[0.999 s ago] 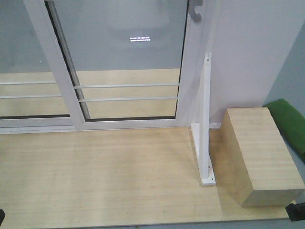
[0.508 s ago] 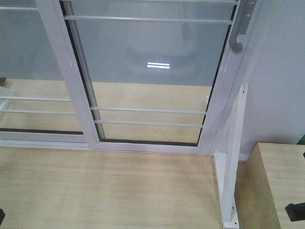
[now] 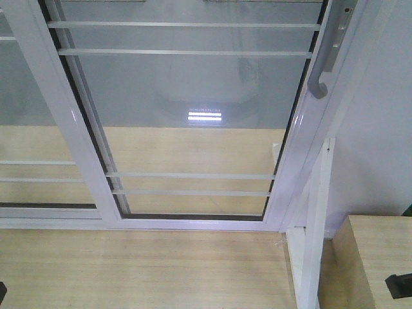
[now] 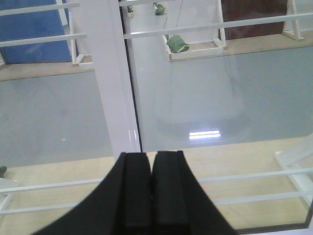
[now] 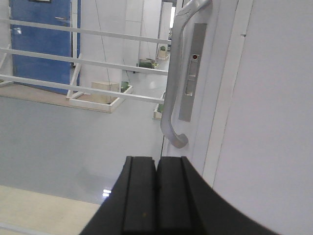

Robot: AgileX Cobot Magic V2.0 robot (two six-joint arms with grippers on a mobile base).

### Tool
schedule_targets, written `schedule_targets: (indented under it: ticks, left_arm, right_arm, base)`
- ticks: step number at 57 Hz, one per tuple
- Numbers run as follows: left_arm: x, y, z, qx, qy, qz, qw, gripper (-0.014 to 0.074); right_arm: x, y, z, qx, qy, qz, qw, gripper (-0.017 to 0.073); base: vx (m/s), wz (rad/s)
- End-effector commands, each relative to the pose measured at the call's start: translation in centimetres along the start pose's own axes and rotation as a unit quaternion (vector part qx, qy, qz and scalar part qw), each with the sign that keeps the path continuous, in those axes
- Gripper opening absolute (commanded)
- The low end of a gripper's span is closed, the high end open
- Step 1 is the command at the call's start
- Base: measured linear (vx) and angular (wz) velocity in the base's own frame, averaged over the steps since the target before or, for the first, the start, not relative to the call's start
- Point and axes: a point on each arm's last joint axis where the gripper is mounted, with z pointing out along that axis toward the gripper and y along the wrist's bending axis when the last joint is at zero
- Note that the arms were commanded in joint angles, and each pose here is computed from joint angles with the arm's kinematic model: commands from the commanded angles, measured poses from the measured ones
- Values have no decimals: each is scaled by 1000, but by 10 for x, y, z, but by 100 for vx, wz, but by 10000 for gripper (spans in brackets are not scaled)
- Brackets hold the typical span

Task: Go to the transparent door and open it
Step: 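Drive closer and stop facing the door's silver handle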

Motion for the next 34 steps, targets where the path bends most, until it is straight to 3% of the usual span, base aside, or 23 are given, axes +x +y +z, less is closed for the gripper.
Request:
schedule_targets:
  ticks: [1, 34]
  left_arm:
    - [-2, -1, 0, 3, -37, -7, 999, -6]
    - [-2, -1, 0, 3, -37, -7, 999, -6]
  right_arm:
    - [-7, -1, -1, 9, -45, -1, 999, -8]
    - [-7, -1, -1, 9, -45, -1, 999, -8]
  base:
    - [14, -6]
    - [6, -4]
